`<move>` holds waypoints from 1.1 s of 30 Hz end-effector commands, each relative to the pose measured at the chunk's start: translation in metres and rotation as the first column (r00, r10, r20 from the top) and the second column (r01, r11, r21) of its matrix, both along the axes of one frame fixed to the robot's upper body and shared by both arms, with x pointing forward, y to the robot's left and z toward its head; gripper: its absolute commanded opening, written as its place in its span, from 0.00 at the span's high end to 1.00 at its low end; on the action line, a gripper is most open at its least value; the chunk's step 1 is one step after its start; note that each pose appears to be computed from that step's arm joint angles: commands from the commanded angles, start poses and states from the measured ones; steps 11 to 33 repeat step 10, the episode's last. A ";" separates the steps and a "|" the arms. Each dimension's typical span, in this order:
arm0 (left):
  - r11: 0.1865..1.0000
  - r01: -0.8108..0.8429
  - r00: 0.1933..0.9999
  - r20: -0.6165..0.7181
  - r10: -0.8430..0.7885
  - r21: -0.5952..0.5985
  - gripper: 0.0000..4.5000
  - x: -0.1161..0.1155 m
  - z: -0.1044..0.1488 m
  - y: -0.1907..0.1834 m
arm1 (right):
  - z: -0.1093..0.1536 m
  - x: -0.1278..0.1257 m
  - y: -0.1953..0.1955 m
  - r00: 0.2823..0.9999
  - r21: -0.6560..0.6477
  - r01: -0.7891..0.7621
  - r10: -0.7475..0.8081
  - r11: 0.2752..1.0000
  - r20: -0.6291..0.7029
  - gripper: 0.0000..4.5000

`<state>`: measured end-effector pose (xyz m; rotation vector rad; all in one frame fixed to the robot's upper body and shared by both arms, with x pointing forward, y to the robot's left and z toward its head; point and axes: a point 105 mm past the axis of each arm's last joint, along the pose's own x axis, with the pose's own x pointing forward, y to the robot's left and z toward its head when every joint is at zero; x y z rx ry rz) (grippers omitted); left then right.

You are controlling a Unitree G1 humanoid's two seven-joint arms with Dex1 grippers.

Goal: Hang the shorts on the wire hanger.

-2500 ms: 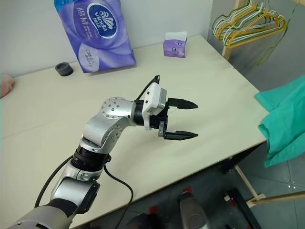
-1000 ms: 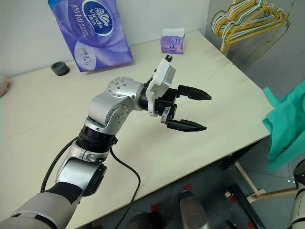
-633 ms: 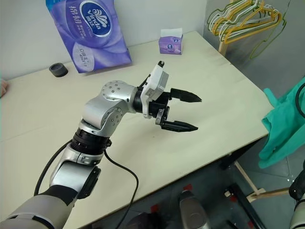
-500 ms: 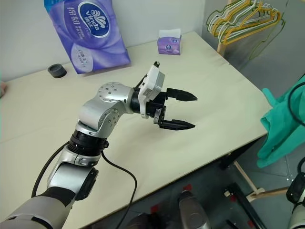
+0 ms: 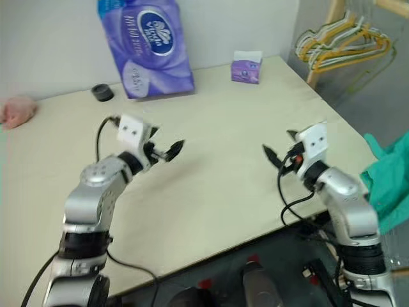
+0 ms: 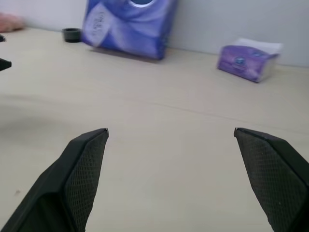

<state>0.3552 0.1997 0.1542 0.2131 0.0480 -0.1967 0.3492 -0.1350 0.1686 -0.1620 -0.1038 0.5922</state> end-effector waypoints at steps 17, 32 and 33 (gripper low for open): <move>0.963 -0.269 0.963 0.020 0.269 -0.026 0.00 -0.017 -0.014 0.034 | -0.035 0.033 0.038 0.998 0.019 -0.061 0.061 0.998 -0.015 0.01; 0.963 -0.269 0.963 0.020 0.269 -0.026 0.00 -0.017 -0.014 0.034 | -0.035 0.033 0.038 0.998 0.019 -0.061 0.061 0.998 -0.015 0.01; 0.963 -0.269 0.963 0.020 0.269 -0.026 0.00 -0.017 -0.014 0.034 | -0.035 0.033 0.038 0.998 0.019 -0.061 0.061 0.998 -0.015 0.01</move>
